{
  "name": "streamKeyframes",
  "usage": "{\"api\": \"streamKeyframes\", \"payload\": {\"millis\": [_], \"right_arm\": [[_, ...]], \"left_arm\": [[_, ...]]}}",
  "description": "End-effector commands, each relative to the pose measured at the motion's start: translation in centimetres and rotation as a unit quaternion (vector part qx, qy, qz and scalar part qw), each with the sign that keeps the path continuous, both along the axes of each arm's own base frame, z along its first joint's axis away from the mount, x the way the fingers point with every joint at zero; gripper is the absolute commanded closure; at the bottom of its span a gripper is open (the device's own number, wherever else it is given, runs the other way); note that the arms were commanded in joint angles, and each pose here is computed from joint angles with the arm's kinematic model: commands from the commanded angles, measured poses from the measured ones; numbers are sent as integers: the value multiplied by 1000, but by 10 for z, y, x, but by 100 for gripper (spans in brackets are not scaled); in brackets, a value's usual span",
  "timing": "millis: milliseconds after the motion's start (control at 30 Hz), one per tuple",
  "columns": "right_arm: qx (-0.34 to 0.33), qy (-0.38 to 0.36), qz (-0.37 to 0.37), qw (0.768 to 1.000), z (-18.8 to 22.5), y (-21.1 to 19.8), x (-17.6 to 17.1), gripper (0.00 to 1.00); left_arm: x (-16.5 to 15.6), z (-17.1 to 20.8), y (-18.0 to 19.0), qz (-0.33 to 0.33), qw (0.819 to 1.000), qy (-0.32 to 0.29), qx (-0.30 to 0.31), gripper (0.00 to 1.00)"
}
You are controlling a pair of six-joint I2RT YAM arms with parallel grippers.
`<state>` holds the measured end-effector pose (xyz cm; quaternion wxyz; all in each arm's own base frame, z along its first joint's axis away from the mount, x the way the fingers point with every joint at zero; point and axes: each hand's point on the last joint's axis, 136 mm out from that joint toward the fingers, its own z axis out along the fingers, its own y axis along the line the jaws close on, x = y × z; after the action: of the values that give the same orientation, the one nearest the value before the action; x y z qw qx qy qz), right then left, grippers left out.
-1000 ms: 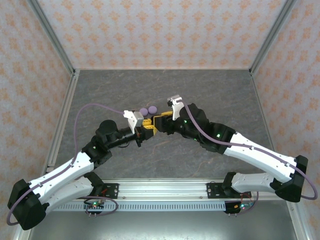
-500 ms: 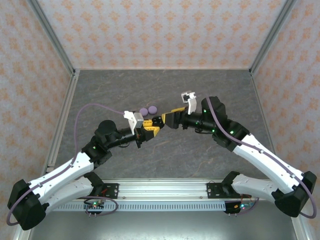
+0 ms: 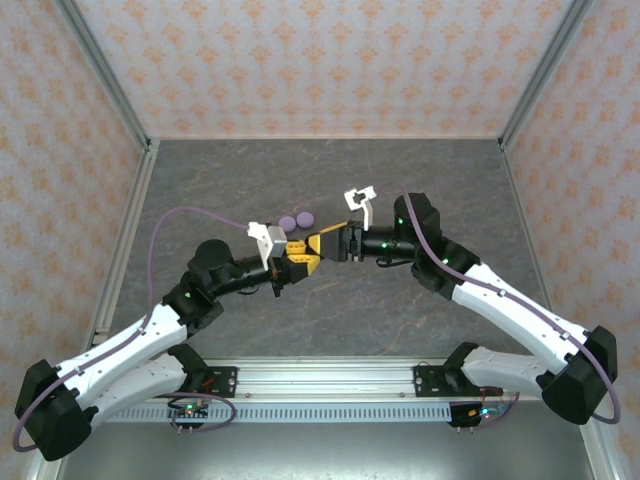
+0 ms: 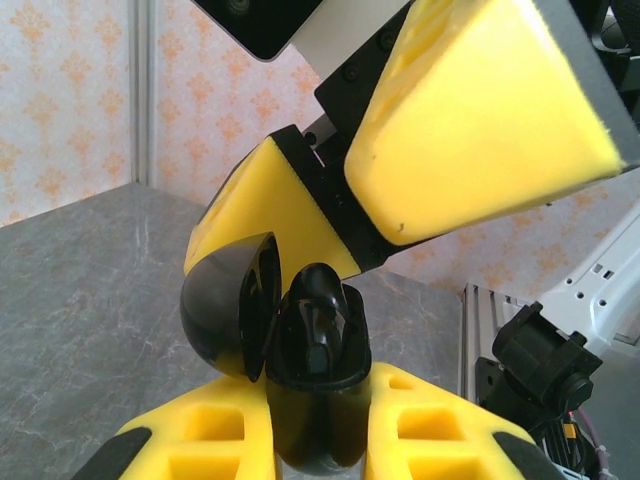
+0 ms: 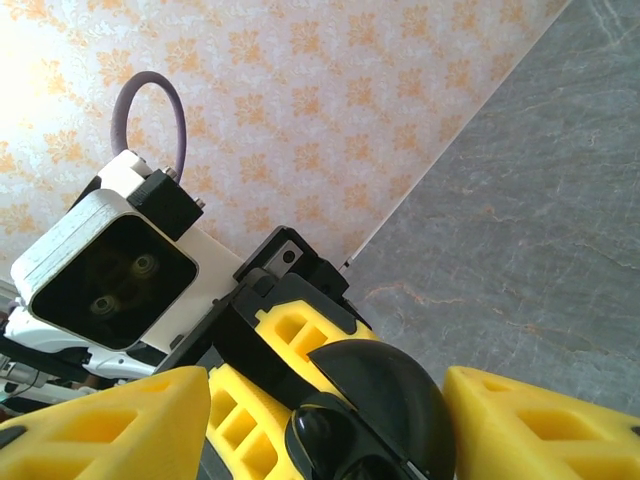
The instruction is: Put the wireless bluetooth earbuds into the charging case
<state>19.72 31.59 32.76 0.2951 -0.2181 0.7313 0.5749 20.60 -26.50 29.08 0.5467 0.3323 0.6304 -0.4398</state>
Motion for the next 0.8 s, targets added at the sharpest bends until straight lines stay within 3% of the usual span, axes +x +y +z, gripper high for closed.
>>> {"api": "streamKeyframes", "payload": {"millis": [0, 333, 467, 633, 767], "right_arm": [[49, -44, 38, 997, 40, 3, -13, 40], [67, -86, 43, 993, 59, -8, -27, 42], [40, -83, 22, 996, 47, -13, -23, 41], [-52, -60, -82, 993, 20, -35, 7, 40], [-70, -28, -156, 985, 3, -60, 31, 37]], "left_arm": [[-7, 21, -3, -15, 999, -25, -16, 94], [-4, 16, -3, -7, 1000, -19, -12, 94], [-1, 13, -3, -2, 1000, -15, -9, 94], [13, -7, 0, 34, 998, 36, 30, 96], [22, -51, 7, 71, 988, 113, 82, 98]]}}
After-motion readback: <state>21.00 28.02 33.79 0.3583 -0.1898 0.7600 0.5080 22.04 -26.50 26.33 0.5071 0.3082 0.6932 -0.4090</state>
